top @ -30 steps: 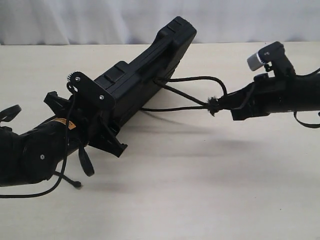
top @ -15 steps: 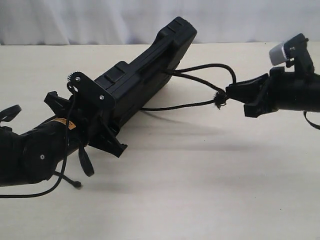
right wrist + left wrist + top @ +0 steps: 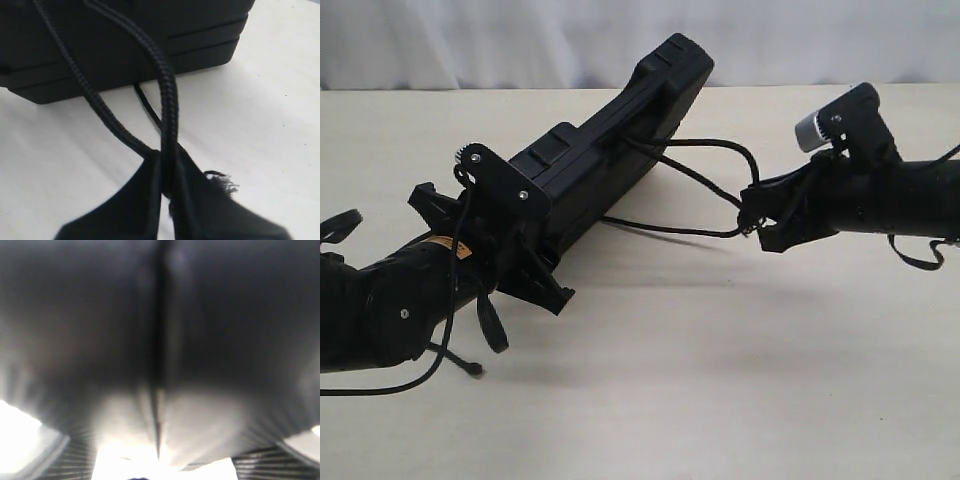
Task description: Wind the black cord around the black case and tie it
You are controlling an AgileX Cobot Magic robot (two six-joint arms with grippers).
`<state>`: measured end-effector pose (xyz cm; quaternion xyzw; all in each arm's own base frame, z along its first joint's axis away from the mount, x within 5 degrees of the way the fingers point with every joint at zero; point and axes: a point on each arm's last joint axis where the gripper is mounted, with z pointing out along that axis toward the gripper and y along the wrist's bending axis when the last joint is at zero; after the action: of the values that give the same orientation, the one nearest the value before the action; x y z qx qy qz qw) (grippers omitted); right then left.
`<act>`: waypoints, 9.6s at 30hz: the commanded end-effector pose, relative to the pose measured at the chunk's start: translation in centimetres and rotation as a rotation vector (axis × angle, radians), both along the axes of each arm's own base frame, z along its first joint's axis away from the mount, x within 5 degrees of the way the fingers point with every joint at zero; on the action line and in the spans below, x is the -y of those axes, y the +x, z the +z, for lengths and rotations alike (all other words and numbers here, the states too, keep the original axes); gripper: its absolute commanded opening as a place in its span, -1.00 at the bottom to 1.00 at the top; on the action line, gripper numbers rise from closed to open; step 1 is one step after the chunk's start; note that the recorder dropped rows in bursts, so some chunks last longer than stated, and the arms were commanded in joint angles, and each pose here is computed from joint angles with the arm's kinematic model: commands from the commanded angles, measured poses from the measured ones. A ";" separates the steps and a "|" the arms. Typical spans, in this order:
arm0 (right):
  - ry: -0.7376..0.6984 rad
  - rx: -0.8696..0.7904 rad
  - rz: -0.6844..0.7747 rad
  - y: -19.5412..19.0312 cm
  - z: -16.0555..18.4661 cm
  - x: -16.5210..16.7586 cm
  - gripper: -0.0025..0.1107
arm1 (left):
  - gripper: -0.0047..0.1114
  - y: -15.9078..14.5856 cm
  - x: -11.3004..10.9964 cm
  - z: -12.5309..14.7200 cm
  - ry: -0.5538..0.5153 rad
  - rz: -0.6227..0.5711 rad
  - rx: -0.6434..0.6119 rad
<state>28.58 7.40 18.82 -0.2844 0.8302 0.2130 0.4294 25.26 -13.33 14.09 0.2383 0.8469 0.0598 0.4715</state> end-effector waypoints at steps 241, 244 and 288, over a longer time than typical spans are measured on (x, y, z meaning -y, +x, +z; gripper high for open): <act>-0.197 0.017 0.214 -3.5 -1.0 -8.7 -0.88 | -0.92 7.5 -5.8 3.3 0.461 -0.941 -0.207; -0.193 0.018 0.220 -3.5 -0.9 -8.7 -0.88 | -0.92 9.0 -5.0 2.3 0.366 -0.963 -0.232; -0.201 -0.010 0.160 -3.3 -1.1 -8.4 -0.75 | -0.92 10.0 2.4 9.1 0.267 -1.239 -0.037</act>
<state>25.23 15.86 17.39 -0.3994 0.8232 0.1576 0.3714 35.56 -15.21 22.45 0.7408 0.5595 -0.1084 0.3556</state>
